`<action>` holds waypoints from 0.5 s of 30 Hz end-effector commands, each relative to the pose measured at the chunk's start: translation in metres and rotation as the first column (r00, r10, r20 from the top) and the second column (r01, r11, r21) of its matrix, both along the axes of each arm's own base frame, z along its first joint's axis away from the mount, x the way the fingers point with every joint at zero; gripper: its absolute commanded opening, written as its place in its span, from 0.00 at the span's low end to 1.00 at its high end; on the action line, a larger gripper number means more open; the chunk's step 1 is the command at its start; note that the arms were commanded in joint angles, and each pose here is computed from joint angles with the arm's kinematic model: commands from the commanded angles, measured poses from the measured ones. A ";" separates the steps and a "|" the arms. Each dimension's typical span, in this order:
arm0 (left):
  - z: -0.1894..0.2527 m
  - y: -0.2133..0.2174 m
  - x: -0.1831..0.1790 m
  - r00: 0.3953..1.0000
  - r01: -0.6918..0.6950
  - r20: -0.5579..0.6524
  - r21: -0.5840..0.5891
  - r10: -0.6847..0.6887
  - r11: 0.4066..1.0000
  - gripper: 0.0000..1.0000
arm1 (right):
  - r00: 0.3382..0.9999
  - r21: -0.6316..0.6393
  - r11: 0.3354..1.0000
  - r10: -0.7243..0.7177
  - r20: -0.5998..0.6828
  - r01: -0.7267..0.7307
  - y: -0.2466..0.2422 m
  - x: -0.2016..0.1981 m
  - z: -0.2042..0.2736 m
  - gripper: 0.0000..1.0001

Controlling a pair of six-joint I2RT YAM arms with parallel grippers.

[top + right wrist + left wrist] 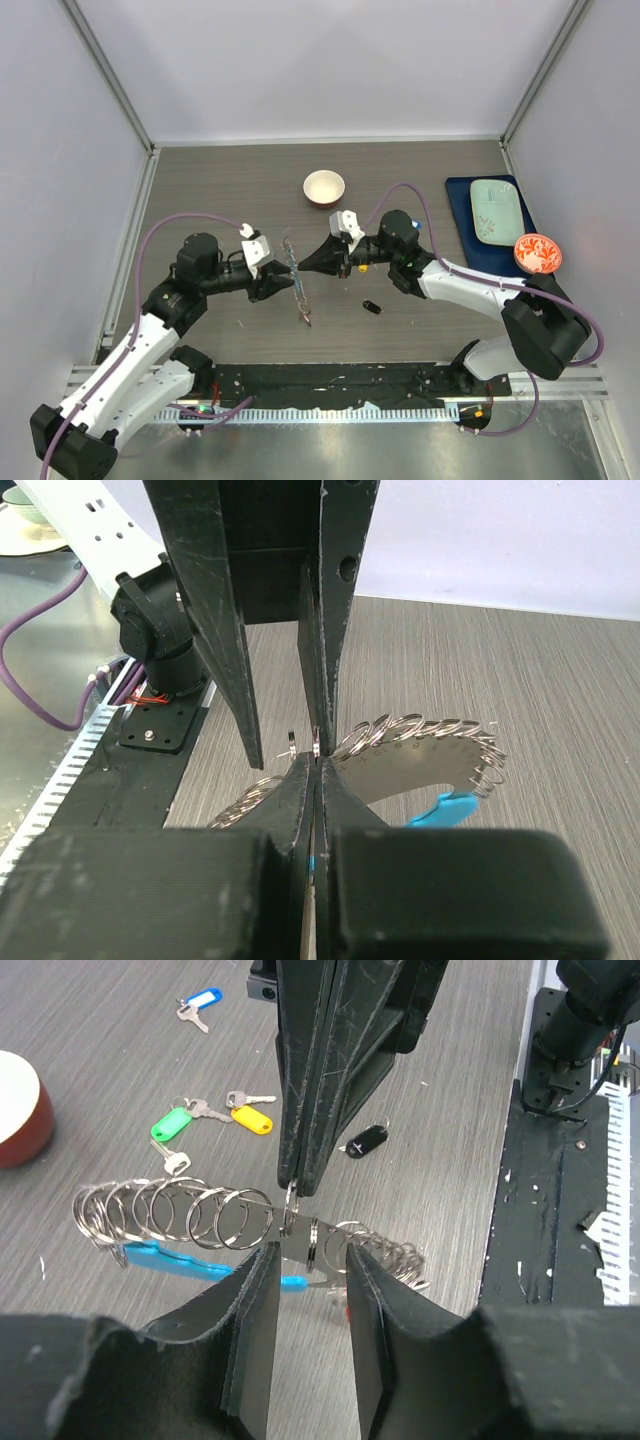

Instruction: Put the keys on the keyring

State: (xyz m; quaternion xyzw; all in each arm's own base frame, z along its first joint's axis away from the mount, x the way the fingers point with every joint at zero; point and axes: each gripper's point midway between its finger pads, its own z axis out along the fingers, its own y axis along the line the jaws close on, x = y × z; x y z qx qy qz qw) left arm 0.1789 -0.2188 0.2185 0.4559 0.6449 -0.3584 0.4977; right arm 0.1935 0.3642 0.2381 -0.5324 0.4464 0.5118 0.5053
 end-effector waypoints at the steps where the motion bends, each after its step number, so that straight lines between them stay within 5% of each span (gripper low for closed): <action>1: 0.010 -0.002 0.006 0.999 0.008 0.038 -0.004 -0.008 1.000 0.33 | 0.995 0.087 0.996 -0.011 0.102 0.002 -0.001 0.000 0.036 0.01; 7: 0.010 -0.002 0.005 1.000 0.005 0.019 0.001 -0.005 1.000 0.07 | 0.995 0.088 0.996 -0.027 0.093 0.018 -0.001 0.004 0.034 0.01; 15: 0.024 0.005 0.000 0.998 -0.021 0.067 -0.022 0.023 1.000 0.00 | 0.994 0.075 0.992 -0.105 0.038 0.101 0.002 0.020 0.027 0.01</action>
